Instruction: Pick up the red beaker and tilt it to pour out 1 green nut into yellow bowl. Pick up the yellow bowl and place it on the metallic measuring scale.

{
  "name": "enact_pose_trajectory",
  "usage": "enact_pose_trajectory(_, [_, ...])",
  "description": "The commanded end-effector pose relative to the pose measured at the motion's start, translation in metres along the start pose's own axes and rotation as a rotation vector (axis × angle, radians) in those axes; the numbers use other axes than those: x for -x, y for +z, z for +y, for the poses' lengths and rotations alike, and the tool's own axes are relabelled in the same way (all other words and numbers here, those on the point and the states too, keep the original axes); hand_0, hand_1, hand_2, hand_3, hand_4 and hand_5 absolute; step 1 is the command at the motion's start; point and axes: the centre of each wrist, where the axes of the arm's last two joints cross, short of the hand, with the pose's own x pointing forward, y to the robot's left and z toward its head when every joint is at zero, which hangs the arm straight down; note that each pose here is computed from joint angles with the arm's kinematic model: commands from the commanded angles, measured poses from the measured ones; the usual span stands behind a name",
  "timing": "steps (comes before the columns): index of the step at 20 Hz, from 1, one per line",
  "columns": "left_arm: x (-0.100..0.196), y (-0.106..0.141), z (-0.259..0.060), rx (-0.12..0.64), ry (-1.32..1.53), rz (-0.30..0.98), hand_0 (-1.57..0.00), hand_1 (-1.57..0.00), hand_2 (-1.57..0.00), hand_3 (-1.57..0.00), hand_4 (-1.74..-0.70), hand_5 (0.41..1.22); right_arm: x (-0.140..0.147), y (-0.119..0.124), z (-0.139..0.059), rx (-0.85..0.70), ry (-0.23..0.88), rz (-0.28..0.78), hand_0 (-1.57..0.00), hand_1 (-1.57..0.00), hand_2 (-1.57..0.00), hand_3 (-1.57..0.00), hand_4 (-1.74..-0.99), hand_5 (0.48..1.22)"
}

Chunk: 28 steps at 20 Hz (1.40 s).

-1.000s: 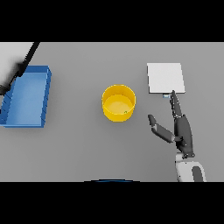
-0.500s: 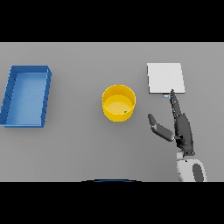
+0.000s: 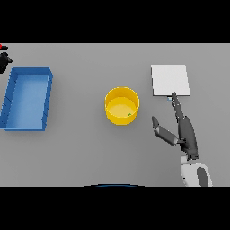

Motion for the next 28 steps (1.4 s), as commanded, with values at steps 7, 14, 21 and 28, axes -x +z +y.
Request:
enact_pose_trajectory(7, [0.032, 0.026, -0.025, 0.024, 0.029, 0.097, -1.57, -1.57, -1.57, -1.53, -1.74, 1.166, -0.003, 0.005, -0.003, -0.004, 0.013, -0.027, 0.00, 0.00, 0.00, 0.00, -1.214, 0.666])
enact_pose_trajectory(14, [0.041, 0.040, -0.028, 0.182, -0.053, 0.091, -1.46, -1.18, -1.19, -1.13, -1.23, 0.803, 0.002, 0.005, 0.001, -0.001, -0.004, -0.013, 0.00, 0.00, 0.00, 0.00, -1.188, 0.663])
enact_pose_trajectory(21, [0.043, 0.040, -0.014, 0.343, -0.098, 0.108, -0.30, -0.25, -0.25, -0.24, -0.83, 0.688, 0.001, 0.012, -0.003, -0.004, 0.007, -0.013, 0.00, 0.00, 0.00, 0.00, -1.189, 0.666])
enact_pose_trajectory(28, [0.036, 0.034, -0.008, 0.306, -0.025, 0.040, -0.06, -0.05, -0.05, -0.05, -0.79, 0.674, -0.007, 0.007, 0.003, -0.010, 0.082, -0.004, 0.00, 0.00, 0.00, 0.00, -1.203, 0.660])
